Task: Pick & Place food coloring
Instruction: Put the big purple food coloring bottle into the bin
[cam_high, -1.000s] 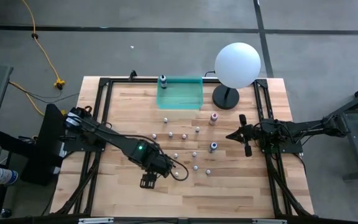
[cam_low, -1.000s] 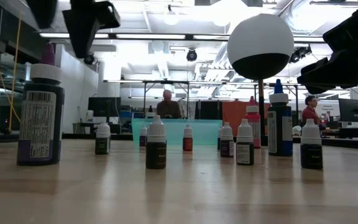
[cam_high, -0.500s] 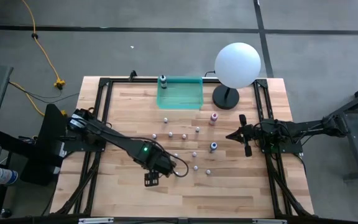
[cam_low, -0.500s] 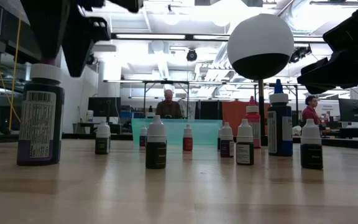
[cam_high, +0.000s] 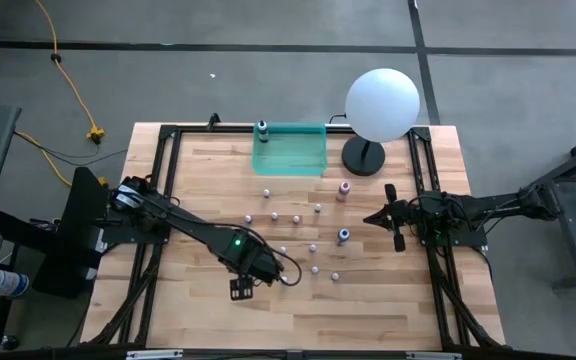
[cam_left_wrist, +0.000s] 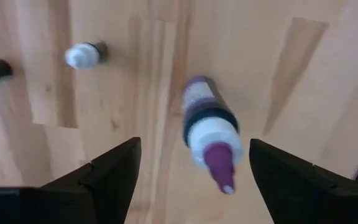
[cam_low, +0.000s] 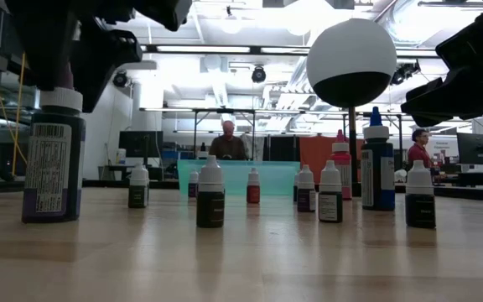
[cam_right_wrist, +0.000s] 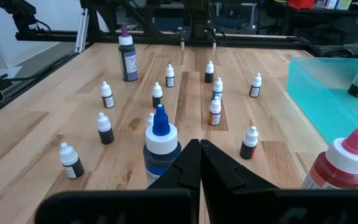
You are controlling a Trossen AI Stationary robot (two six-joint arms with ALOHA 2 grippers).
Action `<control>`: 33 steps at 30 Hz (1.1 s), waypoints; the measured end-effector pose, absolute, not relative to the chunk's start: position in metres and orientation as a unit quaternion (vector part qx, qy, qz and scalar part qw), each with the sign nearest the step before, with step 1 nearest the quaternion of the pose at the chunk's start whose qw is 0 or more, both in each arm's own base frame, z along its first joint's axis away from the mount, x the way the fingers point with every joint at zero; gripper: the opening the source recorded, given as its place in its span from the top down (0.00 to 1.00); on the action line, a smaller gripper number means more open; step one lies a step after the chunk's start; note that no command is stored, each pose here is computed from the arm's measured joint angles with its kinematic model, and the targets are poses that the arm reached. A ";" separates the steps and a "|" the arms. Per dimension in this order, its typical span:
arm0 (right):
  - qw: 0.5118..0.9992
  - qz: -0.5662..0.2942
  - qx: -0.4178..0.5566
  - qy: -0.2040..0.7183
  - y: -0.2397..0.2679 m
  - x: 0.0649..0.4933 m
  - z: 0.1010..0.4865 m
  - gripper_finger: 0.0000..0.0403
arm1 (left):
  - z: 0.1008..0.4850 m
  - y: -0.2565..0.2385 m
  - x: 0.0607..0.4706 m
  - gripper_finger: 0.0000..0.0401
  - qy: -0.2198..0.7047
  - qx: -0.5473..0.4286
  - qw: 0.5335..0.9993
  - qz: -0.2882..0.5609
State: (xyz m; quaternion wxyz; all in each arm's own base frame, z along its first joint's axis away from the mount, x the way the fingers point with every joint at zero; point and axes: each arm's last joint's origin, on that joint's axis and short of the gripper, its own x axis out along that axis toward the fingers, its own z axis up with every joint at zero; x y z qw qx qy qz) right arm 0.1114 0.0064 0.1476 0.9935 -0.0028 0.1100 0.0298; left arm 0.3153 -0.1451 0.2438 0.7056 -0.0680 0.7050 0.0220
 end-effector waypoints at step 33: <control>0.994 0.030 -0.003 0.109 0.006 0.111 0.148 1.00 | 0.237 -0.149 0.318 0.56 0.712 -0.056 0.700 -0.010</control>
